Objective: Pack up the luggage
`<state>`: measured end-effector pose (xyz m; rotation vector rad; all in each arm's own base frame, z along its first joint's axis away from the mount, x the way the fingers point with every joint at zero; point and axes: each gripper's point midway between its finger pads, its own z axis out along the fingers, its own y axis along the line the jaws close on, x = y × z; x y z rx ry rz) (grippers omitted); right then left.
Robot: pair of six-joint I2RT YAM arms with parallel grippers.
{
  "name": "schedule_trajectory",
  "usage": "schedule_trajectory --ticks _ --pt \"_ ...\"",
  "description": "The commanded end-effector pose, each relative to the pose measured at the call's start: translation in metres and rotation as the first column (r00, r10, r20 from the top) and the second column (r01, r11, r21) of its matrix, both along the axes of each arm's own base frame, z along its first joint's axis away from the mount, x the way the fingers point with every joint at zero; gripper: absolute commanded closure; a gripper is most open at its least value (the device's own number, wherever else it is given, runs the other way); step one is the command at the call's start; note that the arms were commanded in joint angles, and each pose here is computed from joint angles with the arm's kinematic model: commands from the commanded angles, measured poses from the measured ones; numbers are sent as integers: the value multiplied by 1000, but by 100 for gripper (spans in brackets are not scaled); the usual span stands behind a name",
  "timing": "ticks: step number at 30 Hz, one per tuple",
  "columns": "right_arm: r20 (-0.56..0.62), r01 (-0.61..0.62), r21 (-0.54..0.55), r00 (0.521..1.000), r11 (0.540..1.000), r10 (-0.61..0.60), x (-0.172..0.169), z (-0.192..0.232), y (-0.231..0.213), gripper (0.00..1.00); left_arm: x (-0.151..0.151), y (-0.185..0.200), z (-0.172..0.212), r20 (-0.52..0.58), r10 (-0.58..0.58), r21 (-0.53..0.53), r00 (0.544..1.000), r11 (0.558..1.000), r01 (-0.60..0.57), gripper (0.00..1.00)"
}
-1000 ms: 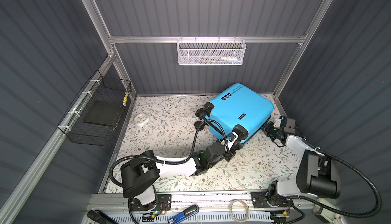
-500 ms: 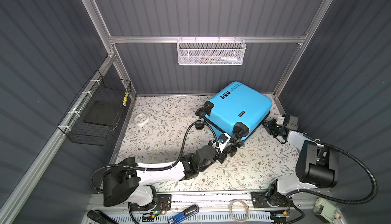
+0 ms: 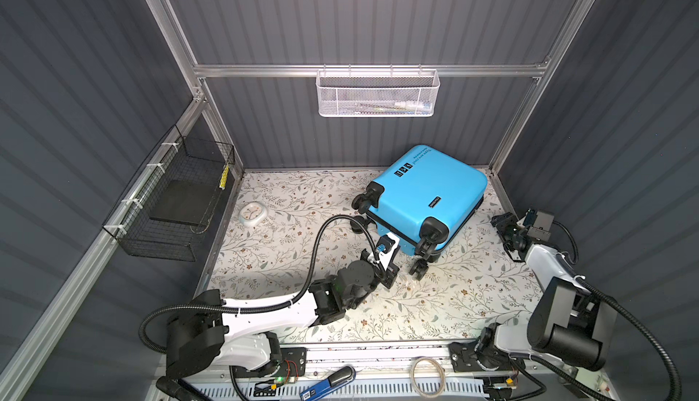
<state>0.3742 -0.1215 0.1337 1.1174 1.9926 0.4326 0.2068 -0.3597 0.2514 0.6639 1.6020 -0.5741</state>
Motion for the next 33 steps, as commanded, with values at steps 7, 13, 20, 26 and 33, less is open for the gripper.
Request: schedule_trajectory --ticks 7,13,20,26,33 --pt "189 -66 15 980 998 62 78 85 -17 19 33 41 0 -68 208 66 976 977 -203 18" --pt "297 -209 107 940 972 170 147 104 -8 18 70 70 9 -162 278 58 947 960 -272 0" --pt "339 -397 145 881 906 331 210 97 27 18 95 68 26 -288 188 10 939 981 -193 0" --pt "375 -541 183 810 821 450 220 88 66 22 128 65 20 -467 78 -69 881 990 -124 0" --pt "384 -586 195 783 786 489 179 81 109 40 171 84 11 -584 61 -160 810 969 -188 0"
